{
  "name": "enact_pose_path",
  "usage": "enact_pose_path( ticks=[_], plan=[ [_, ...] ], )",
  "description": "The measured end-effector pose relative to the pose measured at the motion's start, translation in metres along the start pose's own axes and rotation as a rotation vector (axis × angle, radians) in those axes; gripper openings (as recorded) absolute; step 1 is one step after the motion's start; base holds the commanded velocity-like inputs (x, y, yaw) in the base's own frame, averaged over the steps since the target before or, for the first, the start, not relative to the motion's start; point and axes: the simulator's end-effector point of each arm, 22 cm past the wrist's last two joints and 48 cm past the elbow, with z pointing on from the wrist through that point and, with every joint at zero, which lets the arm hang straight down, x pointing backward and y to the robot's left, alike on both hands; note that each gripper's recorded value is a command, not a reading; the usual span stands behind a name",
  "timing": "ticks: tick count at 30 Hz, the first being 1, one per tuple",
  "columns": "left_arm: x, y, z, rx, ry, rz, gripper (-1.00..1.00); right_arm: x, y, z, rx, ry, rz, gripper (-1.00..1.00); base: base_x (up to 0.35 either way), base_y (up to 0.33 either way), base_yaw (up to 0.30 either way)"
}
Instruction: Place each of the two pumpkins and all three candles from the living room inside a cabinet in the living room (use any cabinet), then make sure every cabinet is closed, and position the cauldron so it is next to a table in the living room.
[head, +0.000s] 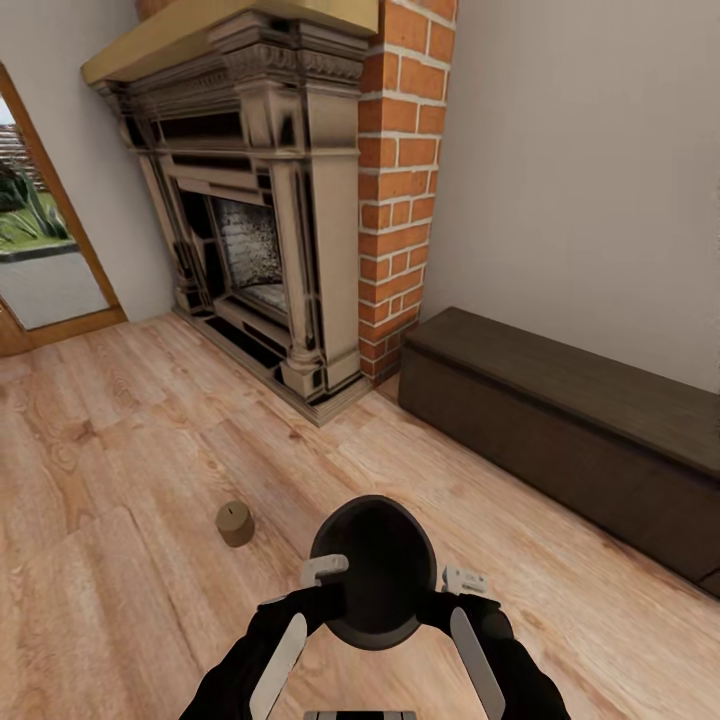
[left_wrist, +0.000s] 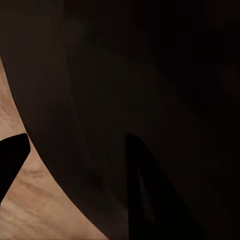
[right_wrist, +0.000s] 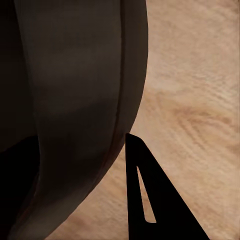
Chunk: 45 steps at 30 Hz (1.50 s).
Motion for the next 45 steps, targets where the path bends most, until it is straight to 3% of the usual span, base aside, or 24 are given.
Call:
enact_pose_path(
  ticks=[13, 32, 45],
  plan=[
    [-0.021, -0.01, -0.019, 0.005, -0.023, 0.007, -1.0, -0.019, 0.007, -0.021, -0.005, -0.023, -0.003, -1.0, 0.0, 0.0, 0.029],
    [-0.028, -0.011, -0.023, 0.005, -0.041, 0.012, -1.0, -0.025, 0.009, -0.025, -0.012, -0.041, 0.003, -1.0, -0.027, 0.0, 0.249],
    [-0.048, -0.022, -0.044, 0.008, -0.039, 0.013, -1.0, -0.044, 0.015, -0.05, -0.011, -0.041, -0.002, -1.0, -0.001, 0.0, 0.054]
  ],
)
